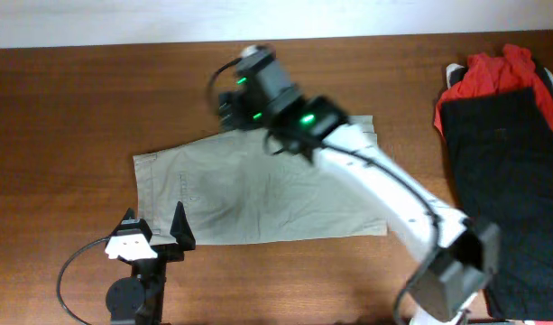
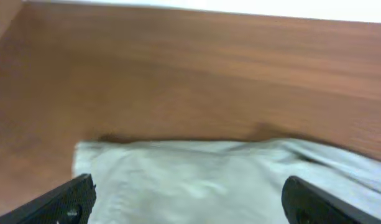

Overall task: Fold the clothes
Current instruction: 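Drag the khaki shorts left and lay them flat mid-table, then grasp the left leg end of the shorts with the left gripper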

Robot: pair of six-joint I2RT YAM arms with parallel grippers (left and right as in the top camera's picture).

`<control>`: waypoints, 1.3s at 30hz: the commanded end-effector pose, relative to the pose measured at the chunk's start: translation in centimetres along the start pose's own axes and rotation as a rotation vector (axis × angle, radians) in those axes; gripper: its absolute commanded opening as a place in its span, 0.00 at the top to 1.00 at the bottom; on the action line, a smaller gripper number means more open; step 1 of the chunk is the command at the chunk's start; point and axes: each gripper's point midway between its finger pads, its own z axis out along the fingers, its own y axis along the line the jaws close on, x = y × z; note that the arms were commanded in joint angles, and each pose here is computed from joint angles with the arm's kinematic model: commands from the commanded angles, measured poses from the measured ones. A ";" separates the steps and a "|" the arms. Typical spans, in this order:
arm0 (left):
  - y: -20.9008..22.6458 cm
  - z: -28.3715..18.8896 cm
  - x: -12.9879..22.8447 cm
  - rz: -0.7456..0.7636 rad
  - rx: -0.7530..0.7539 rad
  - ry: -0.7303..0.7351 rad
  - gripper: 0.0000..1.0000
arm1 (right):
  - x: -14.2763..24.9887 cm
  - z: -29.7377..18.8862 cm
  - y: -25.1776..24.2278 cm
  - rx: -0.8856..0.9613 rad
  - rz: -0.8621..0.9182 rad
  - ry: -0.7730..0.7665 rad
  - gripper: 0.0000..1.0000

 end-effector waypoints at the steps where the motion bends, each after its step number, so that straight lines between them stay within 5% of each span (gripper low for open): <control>1: 0.0 0.0 0.2 0.017 0.001 0.002 0.01 | -2.4 -4.1 -6.9 0.111 0.110 -0.016 0.01; 8: 0.0 0.0 0.2 0.017 0.001 0.002 0.01 | 1.9 -9.3 -27.9 0.495 0.443 0.191 0.01; 14: -0.8 0.0 0.0 0.008 0.045 -0.005 0.01 | 4.5 -12.4 -33.3 0.596 0.573 0.255 0.01; 16: -5.3 -0.9 -2.3 0.026 0.299 -0.085 0.01 | 4.5 -12.5 -33.4 0.597 0.576 0.254 0.01; 19: -5.9 -1.5 -4.8 0.035 0.315 -0.132 0.01 | 4.5 -12.5 -33.4 0.597 0.576 0.254 0.01; 23: -4.8 0.9 -7.9 0.127 0.201 0.129 0.01 | 4.5 -12.5 -33.4 0.597 0.576 0.253 0.01; 26: -5.1 5.8 -8.5 0.122 0.212 0.493 0.01 | 4.5 -12.5 -33.4 0.597 0.576 0.253 0.01; 29: -0.8 9.9 -5.1 0.045 0.045 0.793 0.01 | 4.5 -12.5 -33.4 0.597 0.576 0.253 0.01; 33: 7.9 9.1 2.4 -0.209 -0.134 1.065 0.01 | 4.5 -12.5 -33.4 0.597 0.576 0.253 0.01; 39: 8.8 8.9 10.3 -0.323 0.023 1.267 0.01 | 4.5 -12.5 -33.4 0.597 0.576 0.253 0.01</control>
